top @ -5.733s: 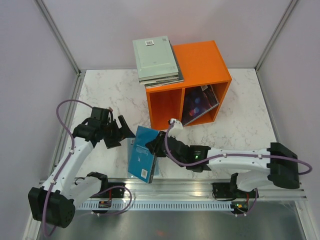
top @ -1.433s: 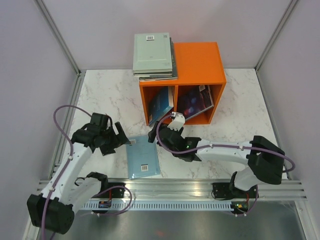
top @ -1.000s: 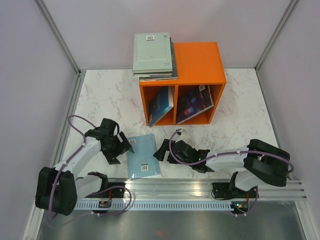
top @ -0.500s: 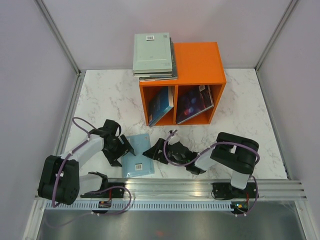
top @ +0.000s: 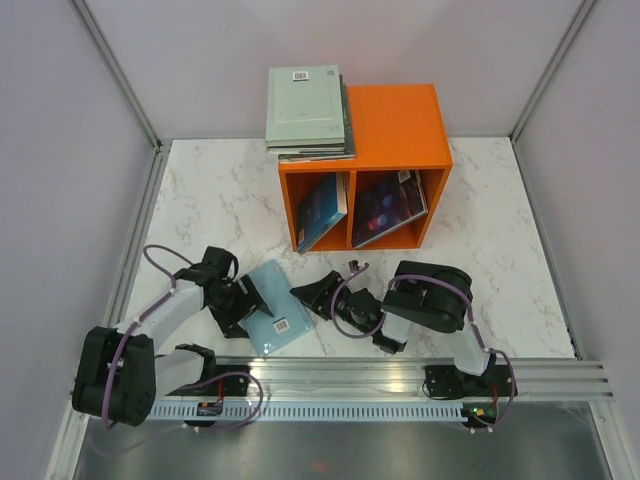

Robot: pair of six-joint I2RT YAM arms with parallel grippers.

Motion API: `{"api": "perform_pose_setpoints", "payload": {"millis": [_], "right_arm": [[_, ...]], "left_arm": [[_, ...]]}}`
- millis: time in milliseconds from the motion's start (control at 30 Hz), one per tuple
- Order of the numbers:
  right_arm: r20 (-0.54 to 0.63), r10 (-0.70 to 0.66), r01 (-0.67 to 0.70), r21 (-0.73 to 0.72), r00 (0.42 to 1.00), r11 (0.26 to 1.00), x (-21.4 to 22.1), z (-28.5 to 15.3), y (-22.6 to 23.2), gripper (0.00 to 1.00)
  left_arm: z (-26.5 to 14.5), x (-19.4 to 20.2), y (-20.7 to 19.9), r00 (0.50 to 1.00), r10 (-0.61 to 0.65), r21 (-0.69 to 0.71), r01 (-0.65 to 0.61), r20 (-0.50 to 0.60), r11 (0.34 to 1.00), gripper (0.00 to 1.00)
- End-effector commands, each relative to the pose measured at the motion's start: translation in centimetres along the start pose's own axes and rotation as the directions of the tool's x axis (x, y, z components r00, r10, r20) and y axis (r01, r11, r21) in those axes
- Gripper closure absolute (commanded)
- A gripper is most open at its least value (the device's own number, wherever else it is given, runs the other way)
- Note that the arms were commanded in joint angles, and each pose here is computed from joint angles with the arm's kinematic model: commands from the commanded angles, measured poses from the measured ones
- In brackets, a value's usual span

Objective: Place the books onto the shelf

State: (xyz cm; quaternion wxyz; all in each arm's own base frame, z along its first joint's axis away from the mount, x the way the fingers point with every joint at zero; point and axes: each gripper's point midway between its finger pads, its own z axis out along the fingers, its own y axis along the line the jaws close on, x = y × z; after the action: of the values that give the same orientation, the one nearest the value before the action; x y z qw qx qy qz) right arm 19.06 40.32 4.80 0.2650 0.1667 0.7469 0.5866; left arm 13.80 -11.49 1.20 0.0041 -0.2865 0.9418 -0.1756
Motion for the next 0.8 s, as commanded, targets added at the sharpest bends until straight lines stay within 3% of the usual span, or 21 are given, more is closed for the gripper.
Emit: {"api": "perform_pose_setpoints", "payload": {"millis": [0,167,267,500,767], "right_arm": [[-0.353,0.087,-0.116,-0.062,0.932,0.991,8.6,-3.7,0.9,0.27],[-0.433,0.049,-0.114,-0.126,0.900,0.985,10.3,-4.1,2.8,0.34],[-0.537,-0.005,-0.088,-0.148,0.843,0.985,13.0,-3.9,4.7,0.38],[-0.664,-0.197,0.107,-0.175,0.721,0.979,16.5,-6.4,6.5,0.37],[-0.757,-0.251,0.143,-0.207,0.603,0.968,17.6,-10.4,8.1,0.37]], "left_arm": [[2.3,-1.1,-5.2,0.992,0.101,0.335,-0.122,0.078,0.934,0.19],[1.6,-1.3,-5.9,0.983,0.128,0.379,-0.169,0.132,0.910,0.18],[2.0,-1.5,-5.6,0.983,0.133,0.362,-0.171,0.127,0.916,0.19],[1.7,-2.8,-5.6,0.975,0.161,0.311,-0.203,0.157,0.929,0.20],[1.5,-3.6,-5.5,0.965,0.188,0.269,-0.232,0.180,0.935,0.21]]}}
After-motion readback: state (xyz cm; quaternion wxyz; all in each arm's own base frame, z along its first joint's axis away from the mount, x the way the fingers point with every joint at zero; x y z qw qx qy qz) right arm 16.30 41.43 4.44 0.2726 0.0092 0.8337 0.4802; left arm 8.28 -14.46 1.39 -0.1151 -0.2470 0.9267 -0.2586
